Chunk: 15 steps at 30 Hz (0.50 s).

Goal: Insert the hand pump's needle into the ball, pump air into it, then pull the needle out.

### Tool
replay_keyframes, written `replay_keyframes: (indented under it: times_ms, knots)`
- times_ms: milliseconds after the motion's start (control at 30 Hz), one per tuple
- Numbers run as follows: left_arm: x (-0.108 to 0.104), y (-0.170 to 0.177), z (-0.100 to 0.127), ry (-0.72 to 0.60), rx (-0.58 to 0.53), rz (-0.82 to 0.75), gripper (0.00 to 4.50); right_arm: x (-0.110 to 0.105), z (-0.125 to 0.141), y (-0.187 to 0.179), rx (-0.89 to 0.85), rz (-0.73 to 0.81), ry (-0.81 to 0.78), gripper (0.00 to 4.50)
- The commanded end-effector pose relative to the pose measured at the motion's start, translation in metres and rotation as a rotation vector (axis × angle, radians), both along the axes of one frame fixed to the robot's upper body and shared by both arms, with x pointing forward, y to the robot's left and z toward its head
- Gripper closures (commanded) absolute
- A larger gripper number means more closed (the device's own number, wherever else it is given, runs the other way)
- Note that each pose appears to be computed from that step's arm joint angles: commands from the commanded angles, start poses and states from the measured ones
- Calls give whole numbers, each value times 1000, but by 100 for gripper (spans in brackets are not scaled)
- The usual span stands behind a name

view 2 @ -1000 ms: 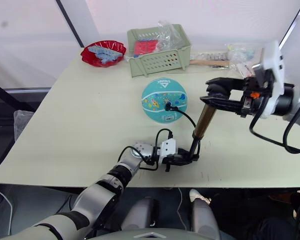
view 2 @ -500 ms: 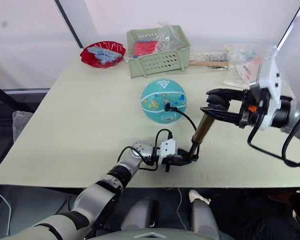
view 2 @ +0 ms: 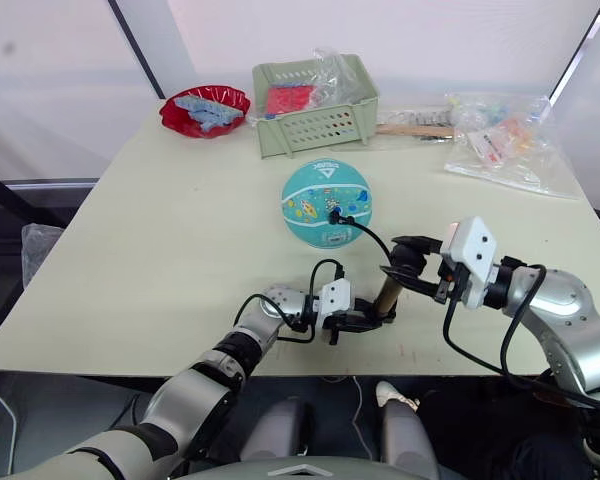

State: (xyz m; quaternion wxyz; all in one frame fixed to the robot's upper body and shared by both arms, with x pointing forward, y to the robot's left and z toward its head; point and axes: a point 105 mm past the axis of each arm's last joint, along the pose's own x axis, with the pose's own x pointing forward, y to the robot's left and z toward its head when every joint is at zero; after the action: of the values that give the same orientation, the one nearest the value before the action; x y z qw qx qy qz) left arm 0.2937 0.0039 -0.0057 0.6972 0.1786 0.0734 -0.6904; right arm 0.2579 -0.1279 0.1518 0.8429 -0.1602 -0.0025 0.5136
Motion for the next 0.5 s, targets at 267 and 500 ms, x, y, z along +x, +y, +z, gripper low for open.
replay_keyframes:
  times_ms: [267,500]
  knots:
    - [-22,22,-42,137,133,11,347,3,20,-6,54,11,15,256]
    - [-23,22,-42,140,132,9,347,3,86,-16,117,51,-37,256]
